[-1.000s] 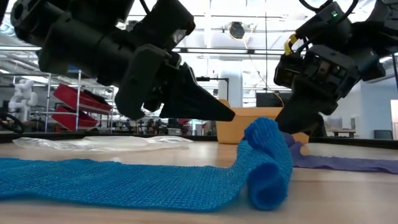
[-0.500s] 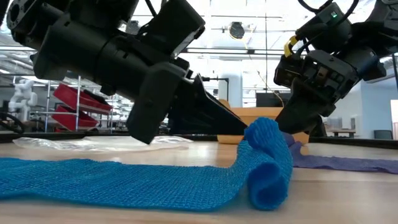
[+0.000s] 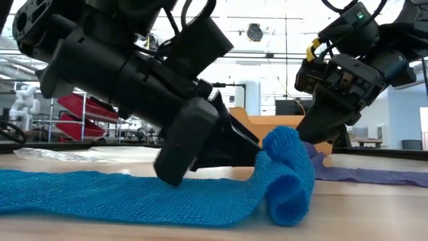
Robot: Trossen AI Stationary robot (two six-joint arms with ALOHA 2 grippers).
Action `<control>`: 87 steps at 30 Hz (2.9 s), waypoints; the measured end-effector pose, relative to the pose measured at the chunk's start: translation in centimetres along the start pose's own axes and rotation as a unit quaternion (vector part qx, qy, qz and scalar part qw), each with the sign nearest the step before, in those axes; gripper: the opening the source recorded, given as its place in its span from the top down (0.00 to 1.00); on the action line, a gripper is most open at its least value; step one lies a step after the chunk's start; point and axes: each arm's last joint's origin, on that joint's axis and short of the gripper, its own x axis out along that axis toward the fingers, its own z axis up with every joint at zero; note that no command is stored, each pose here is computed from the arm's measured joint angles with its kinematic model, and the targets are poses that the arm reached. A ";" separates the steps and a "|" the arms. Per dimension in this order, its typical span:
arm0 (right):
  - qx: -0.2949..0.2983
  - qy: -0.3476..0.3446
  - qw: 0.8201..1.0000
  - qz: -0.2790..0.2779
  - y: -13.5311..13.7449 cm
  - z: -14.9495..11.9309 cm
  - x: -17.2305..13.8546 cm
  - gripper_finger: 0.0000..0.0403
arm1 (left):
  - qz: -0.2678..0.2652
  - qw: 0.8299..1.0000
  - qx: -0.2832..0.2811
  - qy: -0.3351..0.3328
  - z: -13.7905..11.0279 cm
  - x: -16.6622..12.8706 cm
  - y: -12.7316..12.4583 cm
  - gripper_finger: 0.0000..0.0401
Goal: Roll bandage
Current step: Roll the dark blue bandage
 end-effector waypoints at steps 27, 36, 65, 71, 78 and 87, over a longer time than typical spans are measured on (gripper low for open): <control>-0.007 -0.017 1.000 0.003 0.1 0.3 0.0 0.64 | -0.039 0.998 -0.054 0.001 -0.1 2.4 3.4 0.64; -0.012 -0.026 1.000 -0.002 0.3 0.3 0.0 0.64 | -0.093 0.993 -0.066 -0.007 -0.4 4.7 3.8 0.97; -0.212 -0.317 0.922 0.068 8.7 2.9 -9.8 0.64 | 0.019 0.999 0.026 0.001 12.4 -10.2 11.1 0.99; -0.201 -0.281 0.936 0.067 9.0 1.6 -8.4 0.62 | 0.034 0.999 0.022 -0.026 13.8 -12.8 12.6 0.99; -0.202 -0.288 0.936 -0.019 8.5 1.3 -7.0 0.55 | 0.036 0.998 0.007 -0.058 14.9 -14.3 13.7 0.99; -0.225 -0.301 0.926 0.032 8.1 2.5 -6.8 0.53 | 0.012 0.996 0.046 -0.072 15.0 -14.2 13.9 0.99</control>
